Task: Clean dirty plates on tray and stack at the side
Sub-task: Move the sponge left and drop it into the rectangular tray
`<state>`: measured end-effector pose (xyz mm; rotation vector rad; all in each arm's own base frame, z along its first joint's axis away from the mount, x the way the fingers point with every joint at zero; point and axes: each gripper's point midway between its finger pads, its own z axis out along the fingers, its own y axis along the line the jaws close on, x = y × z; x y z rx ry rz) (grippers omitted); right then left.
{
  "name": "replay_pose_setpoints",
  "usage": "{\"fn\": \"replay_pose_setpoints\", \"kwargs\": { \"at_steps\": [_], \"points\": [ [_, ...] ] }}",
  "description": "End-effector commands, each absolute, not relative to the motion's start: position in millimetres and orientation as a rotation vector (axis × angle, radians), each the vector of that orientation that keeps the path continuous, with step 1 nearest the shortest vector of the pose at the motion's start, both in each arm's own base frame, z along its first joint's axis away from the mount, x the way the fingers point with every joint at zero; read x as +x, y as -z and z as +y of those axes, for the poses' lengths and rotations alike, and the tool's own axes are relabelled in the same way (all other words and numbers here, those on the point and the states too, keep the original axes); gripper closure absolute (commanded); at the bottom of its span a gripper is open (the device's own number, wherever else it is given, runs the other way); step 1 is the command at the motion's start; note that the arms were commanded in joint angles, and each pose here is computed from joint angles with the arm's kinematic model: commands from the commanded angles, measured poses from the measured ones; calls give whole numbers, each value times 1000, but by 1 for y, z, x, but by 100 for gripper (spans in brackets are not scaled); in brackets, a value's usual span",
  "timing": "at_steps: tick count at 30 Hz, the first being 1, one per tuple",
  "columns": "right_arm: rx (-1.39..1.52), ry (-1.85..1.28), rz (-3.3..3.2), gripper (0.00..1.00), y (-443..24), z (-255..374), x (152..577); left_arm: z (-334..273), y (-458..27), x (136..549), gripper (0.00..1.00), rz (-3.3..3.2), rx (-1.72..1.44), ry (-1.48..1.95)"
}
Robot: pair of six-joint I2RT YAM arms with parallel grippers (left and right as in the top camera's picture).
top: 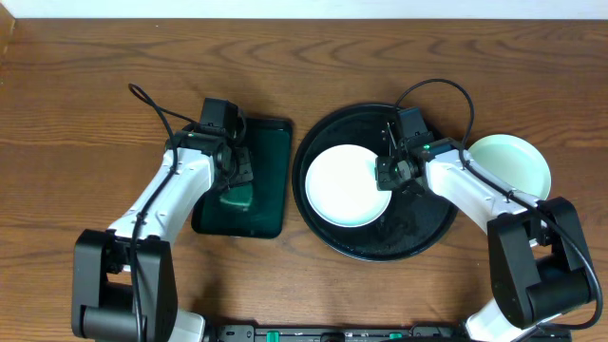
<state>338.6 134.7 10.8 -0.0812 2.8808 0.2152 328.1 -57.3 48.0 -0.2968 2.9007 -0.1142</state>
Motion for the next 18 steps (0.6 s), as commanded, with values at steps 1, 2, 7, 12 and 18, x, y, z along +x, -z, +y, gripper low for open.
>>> {"fn": "replay_pose_setpoints", "kwargs": {
  "at_steps": [1,2,7,12,18],
  "points": [
    [-107,-300,2871,99,-17,148,336,-54,-46,327,59,2904,-292,93],
    [-107,-300,2871,99,-17,148,336,-54,-46,327,55,2903,-292,93],
    [-107,-300,2871,98,-17,148,336,-55,-52,332,44,2887,-290,99],
    [-107,-300,2871,90,-17,148,336,-56,-90,352,41,2788,-287,132],
    [-107,-299,2872,75,-17,148,335,-27,-154,376,28,2586,-369,108]
  ]
}}
